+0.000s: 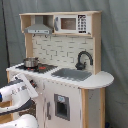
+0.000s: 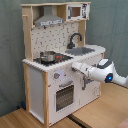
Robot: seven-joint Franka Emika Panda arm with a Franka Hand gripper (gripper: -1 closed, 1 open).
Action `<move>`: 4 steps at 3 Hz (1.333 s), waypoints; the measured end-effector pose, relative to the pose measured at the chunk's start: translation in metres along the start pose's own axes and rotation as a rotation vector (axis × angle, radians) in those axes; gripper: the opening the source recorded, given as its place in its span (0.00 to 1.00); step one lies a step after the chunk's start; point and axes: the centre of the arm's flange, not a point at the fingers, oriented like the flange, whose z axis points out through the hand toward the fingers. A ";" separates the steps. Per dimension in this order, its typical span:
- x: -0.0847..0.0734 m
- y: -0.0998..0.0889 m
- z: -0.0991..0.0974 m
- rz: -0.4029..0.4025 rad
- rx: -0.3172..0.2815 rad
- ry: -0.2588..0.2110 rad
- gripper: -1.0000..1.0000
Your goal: Play with the kitchen
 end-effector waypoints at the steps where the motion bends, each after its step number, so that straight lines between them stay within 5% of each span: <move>1: 0.001 0.000 0.000 -0.143 -0.006 -0.006 0.00; 4: 0.006 -0.002 0.000 -0.540 -0.027 -0.045 0.00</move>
